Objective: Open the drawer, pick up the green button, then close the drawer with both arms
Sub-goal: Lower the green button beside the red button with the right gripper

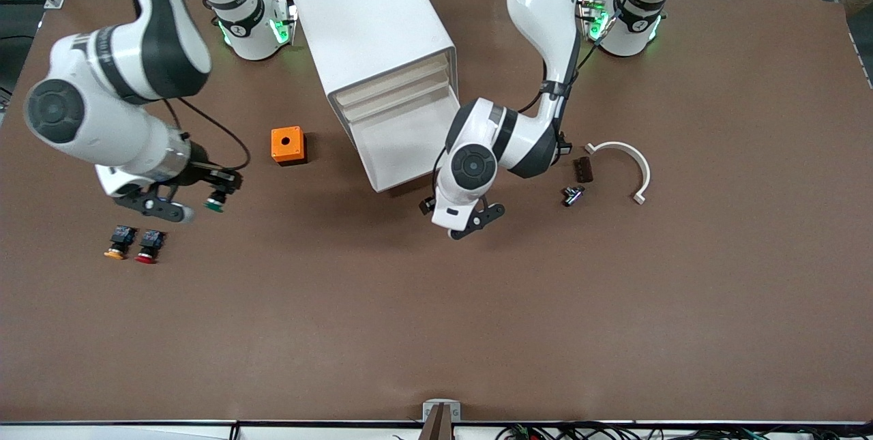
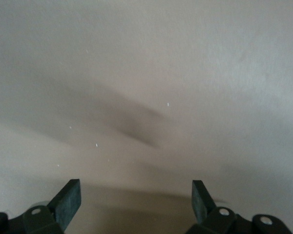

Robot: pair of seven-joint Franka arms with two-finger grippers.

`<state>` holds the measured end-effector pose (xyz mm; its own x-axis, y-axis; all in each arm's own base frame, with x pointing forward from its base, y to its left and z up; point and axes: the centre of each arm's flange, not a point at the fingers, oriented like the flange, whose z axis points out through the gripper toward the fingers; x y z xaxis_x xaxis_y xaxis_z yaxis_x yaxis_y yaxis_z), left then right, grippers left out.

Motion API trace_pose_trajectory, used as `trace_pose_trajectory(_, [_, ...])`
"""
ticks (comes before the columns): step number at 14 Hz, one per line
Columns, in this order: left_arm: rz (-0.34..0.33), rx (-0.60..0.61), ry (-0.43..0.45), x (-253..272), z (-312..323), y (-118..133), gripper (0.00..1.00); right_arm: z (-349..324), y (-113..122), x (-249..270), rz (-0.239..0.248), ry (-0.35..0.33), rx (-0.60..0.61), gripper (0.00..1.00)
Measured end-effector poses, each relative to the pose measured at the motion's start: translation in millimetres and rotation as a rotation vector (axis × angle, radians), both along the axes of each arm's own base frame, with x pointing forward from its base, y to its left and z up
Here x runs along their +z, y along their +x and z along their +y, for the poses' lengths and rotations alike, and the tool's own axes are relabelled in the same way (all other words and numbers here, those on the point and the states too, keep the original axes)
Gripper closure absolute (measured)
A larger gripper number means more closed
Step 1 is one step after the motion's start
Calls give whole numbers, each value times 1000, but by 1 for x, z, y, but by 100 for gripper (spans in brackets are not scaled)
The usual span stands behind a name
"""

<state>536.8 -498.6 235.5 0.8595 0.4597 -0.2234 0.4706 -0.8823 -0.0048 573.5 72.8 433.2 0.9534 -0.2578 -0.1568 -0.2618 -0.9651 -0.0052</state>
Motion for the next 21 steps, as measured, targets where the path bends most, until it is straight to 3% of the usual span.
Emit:
trace_pose_trajectory(3, [4, -32, 8, -3, -16, -17, 0, -64, -4, -25, -26, -52, 63, 58])
trace_pose_trajectory(9, [32, -66, 5, -12, -38, -43, 0, -155, -23, -118, -179, -69, 118, 58])
trace_pose_trajectory(16, [96, -66, 27, -21, -52, -69, 0, -159, -21, -222, -157, -72, 125, 58])
trace_pose_trajectory(21, [127, -48, 32, -24, -67, -89, 0, -161, -15, -226, -158, -74, 123, 58])
